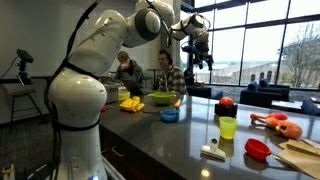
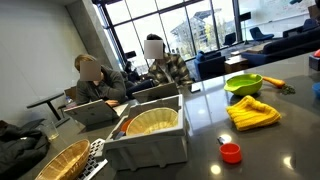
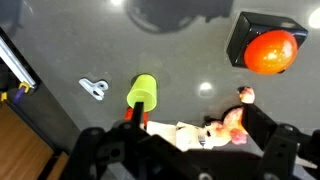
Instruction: Press the orange button
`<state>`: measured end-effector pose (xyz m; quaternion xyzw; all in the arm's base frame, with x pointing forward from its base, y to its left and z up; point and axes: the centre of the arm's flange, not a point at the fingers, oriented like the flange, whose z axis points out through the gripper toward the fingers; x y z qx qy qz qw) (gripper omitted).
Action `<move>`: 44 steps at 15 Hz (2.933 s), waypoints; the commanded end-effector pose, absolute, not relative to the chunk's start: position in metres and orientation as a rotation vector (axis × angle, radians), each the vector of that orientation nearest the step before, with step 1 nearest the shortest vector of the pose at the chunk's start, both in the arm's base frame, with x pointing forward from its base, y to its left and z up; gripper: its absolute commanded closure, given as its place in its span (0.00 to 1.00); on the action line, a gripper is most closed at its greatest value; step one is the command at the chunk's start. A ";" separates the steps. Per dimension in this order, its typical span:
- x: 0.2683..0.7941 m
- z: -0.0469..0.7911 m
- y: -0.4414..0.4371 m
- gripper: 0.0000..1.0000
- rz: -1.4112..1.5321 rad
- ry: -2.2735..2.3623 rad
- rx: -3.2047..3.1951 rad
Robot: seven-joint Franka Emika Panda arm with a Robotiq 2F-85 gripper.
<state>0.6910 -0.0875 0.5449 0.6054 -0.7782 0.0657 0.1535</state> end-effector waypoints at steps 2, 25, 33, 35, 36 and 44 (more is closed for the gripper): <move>0.729 0.597 -0.165 0.00 0.070 -2.469 1.505; 0.814 0.489 -0.173 0.00 0.214 -3.149 0.505; 0.765 0.460 -0.162 0.00 0.242 -3.106 0.526; 0.768 0.463 -0.163 0.00 0.233 -3.113 0.518; 0.770 0.463 -0.163 0.00 0.228 -3.117 0.515; 0.780 0.438 -0.182 0.25 0.240 -3.064 0.423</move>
